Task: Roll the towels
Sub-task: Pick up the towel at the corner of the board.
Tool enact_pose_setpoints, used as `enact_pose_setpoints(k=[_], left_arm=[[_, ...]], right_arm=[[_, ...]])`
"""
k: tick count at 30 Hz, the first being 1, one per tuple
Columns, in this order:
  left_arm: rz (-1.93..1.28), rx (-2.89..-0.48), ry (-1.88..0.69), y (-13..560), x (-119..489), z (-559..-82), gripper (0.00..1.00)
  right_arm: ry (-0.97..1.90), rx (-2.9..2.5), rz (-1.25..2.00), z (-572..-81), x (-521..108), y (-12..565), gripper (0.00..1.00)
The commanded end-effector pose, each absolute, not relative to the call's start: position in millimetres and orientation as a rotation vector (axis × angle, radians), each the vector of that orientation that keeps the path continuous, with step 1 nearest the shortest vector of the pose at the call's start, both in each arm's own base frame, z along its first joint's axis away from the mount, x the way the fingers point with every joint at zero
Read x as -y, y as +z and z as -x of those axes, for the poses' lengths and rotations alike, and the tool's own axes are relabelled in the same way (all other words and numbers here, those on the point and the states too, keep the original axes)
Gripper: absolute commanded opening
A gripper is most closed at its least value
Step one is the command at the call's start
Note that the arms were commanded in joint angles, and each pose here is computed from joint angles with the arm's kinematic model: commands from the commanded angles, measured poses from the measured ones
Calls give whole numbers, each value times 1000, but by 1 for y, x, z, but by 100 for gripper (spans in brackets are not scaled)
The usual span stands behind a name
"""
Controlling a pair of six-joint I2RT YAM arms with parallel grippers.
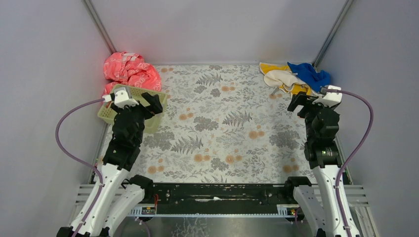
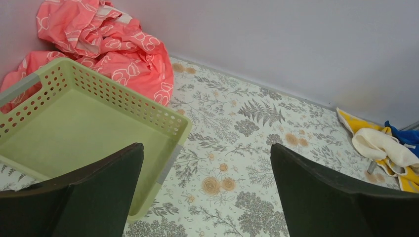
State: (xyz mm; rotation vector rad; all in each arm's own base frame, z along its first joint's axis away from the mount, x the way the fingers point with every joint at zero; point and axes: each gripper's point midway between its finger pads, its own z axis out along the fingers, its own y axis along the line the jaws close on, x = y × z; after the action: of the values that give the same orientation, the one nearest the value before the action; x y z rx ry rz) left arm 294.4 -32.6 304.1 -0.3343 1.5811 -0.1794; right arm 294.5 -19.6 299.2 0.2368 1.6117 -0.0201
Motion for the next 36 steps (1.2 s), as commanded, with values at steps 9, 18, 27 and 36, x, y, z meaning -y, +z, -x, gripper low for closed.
enact_pose_setpoints(k=[9,18,27,36], left_arm=[[357,-1529,-171,325,25,-289,100],[268,-1549,-236,321,42,-290,100],[338,-1620,-188,293,36,-299,100],[311,-1667,-146,277,35,-306,100]], right_arm=[[-85,-1620,-309,-307,33,309,99],[-137,-1706,-494,-355,65,298,99],[-43,-1729,-770,-423,144,244,99],[95,-1751,-947,-504,196,171,99]])
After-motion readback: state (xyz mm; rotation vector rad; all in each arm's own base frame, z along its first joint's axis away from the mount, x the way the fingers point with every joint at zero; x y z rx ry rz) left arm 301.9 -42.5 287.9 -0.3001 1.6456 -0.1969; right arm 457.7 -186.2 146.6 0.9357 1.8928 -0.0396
